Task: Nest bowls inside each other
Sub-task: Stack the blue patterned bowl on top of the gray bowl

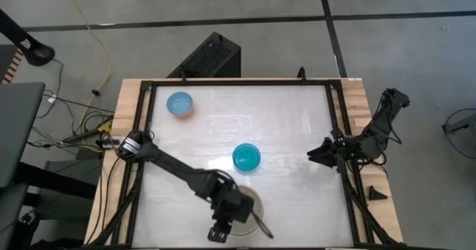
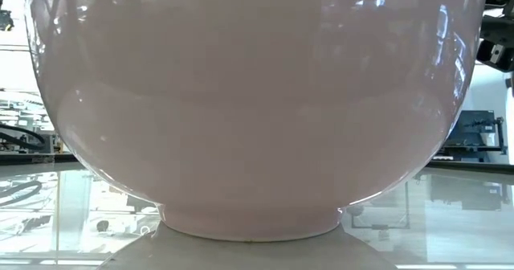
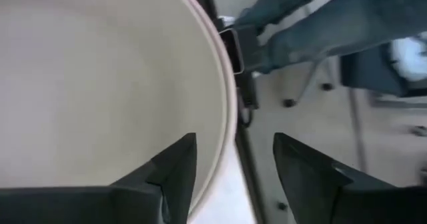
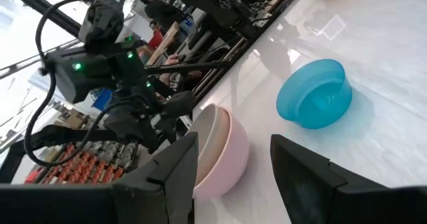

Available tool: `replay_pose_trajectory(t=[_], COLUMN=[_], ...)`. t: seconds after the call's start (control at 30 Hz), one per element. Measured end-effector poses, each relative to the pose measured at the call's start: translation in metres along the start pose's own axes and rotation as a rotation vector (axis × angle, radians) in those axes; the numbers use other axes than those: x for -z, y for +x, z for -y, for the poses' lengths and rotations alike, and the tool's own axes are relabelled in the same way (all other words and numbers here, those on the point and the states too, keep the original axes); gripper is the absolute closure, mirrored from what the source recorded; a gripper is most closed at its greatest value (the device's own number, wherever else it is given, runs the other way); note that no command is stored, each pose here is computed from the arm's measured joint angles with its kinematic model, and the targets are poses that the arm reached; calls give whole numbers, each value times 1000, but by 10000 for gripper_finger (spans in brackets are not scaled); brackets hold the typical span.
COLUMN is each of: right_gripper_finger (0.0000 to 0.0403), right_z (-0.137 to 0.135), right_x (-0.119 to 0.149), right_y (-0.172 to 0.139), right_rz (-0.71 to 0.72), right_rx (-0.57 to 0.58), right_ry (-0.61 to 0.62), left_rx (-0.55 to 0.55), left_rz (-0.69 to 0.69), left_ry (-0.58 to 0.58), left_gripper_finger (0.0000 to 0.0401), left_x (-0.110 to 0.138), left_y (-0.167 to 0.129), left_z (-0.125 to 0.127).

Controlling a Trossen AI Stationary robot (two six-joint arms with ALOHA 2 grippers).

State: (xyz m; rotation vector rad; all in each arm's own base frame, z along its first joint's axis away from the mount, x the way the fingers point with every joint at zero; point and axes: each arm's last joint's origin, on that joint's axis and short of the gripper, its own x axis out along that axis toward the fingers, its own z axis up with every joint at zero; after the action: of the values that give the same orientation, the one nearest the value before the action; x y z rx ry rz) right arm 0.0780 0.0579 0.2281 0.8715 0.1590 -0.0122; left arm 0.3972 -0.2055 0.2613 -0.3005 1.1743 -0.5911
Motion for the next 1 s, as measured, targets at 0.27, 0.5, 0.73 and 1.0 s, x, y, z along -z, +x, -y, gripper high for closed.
replay_pose_trajectory(t=[0.27, 0.5, 0.73, 1.0], right_gripper_finger=[182, 182, 182, 182], right_z=[-5, -18, -30, -43], right_x=[-1, 6, 22, 22], right_y=[1, 10, 30, 52], right_rz=[-31, -99, -114, 4], right_rx=[-63, -143, -153, -229], right_ry=[29, 48, 35, 13], left_rx=[69, -83, -356, -448], left_rz=[82, 337, 613, 839], left_ry=[38, 73, 74, 6], left_gripper_finger=[280, 356, 388, 389], left_x=[-8, -12, 16, 75], left_y=[-22, -108, -213, -271], left_z=[6, 10, 22, 21])
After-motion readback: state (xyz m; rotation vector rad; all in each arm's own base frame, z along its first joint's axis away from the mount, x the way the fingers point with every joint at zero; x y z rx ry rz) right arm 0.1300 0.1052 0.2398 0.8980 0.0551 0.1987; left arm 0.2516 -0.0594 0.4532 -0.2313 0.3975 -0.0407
